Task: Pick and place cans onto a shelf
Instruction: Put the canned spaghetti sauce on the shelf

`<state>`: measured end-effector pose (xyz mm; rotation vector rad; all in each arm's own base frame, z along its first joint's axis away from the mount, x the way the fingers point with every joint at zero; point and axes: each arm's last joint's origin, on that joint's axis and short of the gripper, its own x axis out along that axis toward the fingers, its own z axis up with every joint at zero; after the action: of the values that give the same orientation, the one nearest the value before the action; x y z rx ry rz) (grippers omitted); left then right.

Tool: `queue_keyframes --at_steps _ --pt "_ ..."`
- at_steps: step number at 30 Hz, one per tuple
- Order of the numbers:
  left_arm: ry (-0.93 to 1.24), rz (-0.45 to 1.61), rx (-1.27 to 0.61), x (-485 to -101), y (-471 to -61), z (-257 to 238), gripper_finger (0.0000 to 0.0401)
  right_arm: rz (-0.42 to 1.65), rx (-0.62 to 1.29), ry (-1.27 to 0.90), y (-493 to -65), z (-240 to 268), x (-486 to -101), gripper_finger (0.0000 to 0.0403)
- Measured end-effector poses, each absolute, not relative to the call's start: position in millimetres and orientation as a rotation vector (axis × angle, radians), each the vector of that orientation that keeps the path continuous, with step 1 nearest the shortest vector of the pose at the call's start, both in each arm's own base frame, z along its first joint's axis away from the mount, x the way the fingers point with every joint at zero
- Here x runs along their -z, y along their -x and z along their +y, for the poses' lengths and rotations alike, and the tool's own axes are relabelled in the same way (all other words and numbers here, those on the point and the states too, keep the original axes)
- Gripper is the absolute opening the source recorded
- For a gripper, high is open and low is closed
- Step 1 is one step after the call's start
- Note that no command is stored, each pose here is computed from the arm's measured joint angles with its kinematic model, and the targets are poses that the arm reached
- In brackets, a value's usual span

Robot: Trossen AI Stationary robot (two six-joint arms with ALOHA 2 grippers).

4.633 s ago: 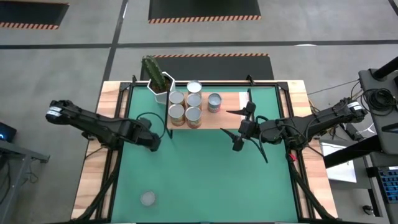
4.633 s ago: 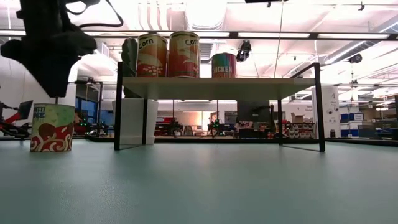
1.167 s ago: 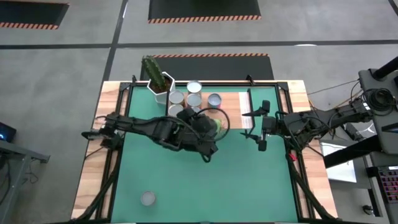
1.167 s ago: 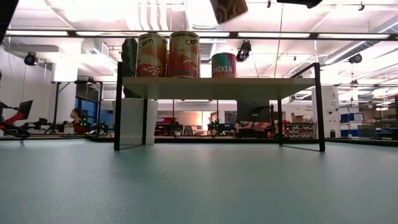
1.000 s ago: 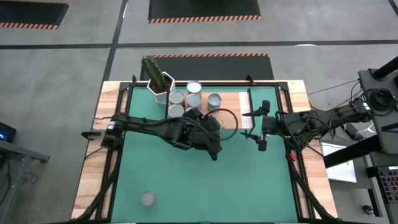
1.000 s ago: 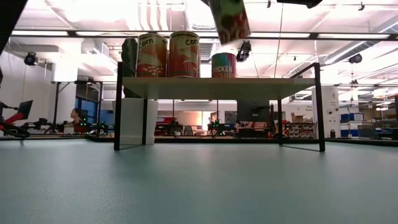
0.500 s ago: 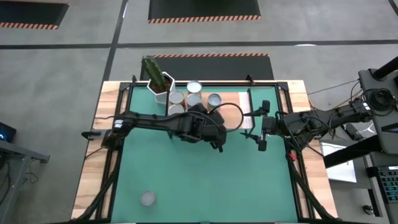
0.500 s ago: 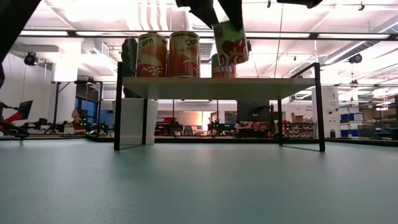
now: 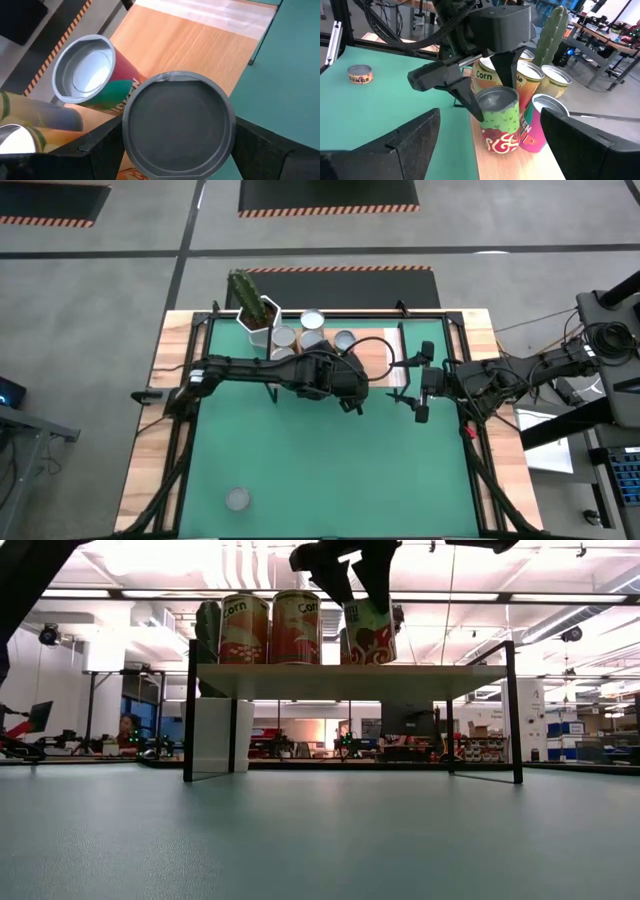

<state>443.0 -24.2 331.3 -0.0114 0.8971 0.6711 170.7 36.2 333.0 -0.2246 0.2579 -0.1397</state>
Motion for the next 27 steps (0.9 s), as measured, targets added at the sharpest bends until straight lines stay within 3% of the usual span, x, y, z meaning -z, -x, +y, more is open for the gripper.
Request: queue_keyframes --at_steps 27 --pt "0.037 0.88 -0.668 -332.2 -445.8 -15.7 0.0313 0.259 0.14 0.226 -170.7 36.2 -332.9 0.0331"
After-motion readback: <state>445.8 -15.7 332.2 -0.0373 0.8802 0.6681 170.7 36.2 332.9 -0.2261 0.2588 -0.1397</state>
